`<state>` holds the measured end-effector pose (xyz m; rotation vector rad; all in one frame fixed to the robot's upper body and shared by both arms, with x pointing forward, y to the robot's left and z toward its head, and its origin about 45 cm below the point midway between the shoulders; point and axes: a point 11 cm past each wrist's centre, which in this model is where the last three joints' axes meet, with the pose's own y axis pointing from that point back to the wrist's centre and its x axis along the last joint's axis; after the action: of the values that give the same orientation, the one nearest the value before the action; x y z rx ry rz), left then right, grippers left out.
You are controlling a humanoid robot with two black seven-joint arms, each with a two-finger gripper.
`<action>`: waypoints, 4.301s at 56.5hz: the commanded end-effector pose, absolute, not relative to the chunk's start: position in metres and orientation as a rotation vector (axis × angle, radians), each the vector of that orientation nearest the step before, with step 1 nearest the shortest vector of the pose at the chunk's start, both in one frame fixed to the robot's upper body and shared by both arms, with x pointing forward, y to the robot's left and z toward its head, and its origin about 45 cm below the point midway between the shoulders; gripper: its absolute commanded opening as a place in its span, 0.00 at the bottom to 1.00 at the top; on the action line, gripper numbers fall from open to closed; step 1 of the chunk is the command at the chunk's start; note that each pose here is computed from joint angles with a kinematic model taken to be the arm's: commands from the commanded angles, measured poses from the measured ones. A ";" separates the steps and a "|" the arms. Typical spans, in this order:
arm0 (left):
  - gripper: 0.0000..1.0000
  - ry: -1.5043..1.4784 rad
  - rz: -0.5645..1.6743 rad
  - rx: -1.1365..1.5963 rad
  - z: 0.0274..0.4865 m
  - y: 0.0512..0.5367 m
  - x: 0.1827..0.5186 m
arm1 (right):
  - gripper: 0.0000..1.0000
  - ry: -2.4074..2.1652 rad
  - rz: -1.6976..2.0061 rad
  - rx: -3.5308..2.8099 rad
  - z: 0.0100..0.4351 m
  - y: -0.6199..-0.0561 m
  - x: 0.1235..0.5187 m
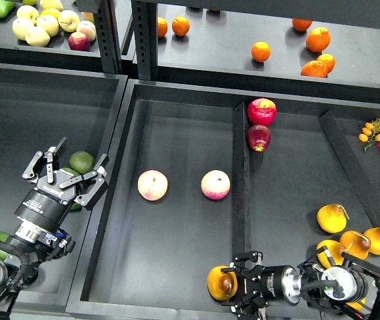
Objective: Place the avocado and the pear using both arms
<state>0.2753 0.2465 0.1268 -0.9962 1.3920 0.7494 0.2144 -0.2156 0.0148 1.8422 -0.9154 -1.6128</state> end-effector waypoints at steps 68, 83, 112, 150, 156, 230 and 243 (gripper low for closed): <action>0.98 1.397 0.754 -0.997 0.125 0.247 0.272 | 0.23 -1.142 -1.622 1.989 0.090 -0.285 0.257; 0.98 1.401 0.752 -0.993 0.124 0.246 0.271 | 0.24 -1.200 -1.637 1.851 0.078 -0.329 0.223; 0.98 1.408 0.746 -0.985 0.123 0.242 0.271 | 0.26 -1.227 -1.562 1.714 0.057 -0.363 0.191; 0.98 1.413 0.750 -0.985 0.122 0.243 0.268 | 0.69 -1.292 -1.443 1.608 0.043 -0.396 0.186; 0.98 1.413 0.750 -0.985 0.122 0.243 0.268 | 0.84 -1.306 -1.443 1.590 0.042 -0.396 0.186; 0.98 1.400 0.832 -0.975 0.110 0.250 0.266 | 1.00 -1.568 -2.058 2.533 0.200 -0.210 0.407; 0.98 1.428 0.907 -0.986 0.092 0.260 0.261 | 1.00 -1.452 -2.289 2.502 0.139 -0.212 0.359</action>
<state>0.2658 0.2539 0.1040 -0.9874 1.4058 0.8661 0.3818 -0.2103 0.1684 2.5209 -1.4848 -2.2163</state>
